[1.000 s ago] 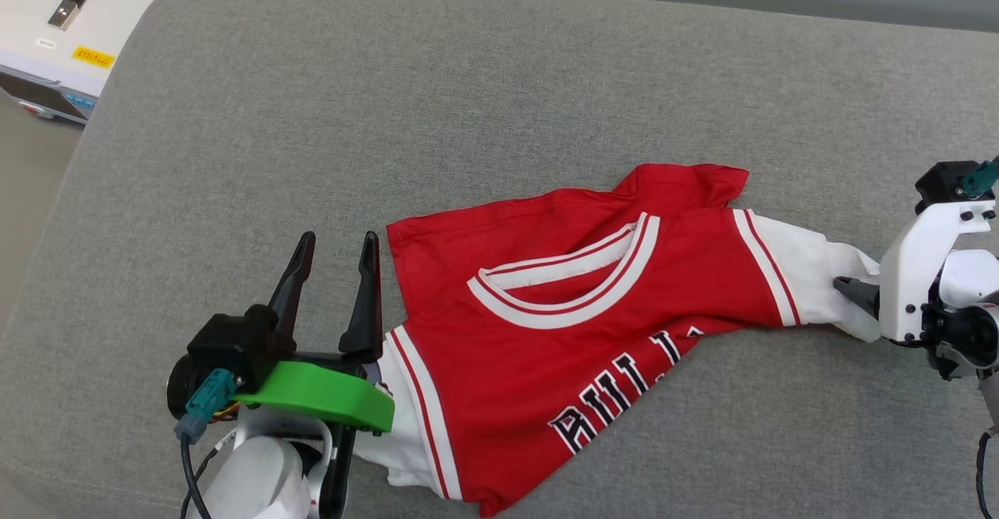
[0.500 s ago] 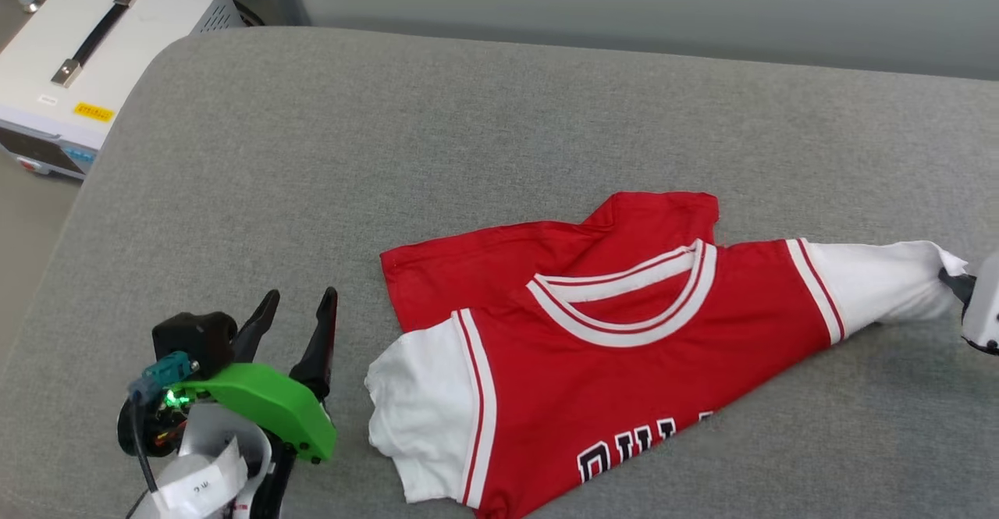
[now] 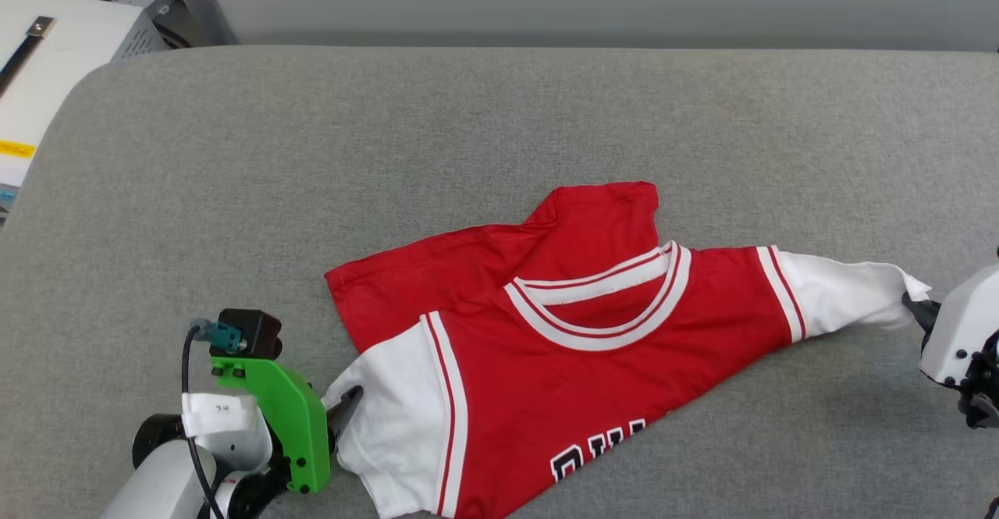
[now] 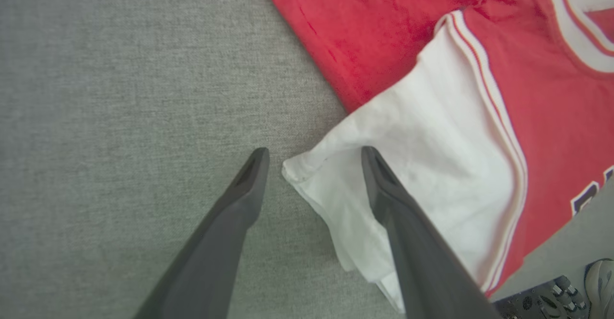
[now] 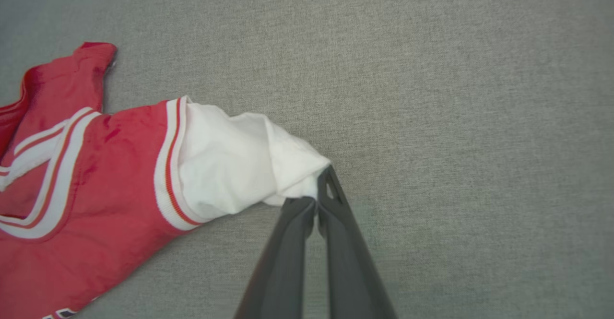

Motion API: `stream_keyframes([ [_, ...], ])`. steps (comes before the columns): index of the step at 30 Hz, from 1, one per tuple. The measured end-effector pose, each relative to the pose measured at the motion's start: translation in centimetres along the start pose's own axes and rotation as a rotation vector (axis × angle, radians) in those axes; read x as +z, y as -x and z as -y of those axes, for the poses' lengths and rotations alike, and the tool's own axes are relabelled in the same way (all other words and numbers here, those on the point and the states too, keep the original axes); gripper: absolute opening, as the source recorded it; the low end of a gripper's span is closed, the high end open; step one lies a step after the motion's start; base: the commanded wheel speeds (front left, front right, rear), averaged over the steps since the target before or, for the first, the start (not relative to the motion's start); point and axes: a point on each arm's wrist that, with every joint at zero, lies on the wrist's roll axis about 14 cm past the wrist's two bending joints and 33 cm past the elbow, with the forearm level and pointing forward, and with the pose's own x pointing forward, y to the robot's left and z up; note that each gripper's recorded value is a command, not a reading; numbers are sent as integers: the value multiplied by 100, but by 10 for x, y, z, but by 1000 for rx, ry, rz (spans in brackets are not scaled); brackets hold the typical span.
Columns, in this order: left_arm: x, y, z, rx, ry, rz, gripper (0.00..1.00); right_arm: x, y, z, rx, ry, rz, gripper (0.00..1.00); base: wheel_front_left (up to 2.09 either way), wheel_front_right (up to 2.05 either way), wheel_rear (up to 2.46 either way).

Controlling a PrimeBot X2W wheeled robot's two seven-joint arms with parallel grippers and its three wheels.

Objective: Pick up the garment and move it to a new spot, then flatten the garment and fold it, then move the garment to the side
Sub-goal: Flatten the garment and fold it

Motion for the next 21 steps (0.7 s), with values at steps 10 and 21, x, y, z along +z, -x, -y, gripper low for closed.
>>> stream_keyframes([
  [10, -34, -38, -7, -28, -65, -321, 100, -26, -7, -1, -5, -40, -57, 0, 0, 0, 0],
  [21, -30, -36, 1, -68, -75, -323, 0, -16, 0, 4, -22, -27, 5, 0, 0, 0, 0],
])
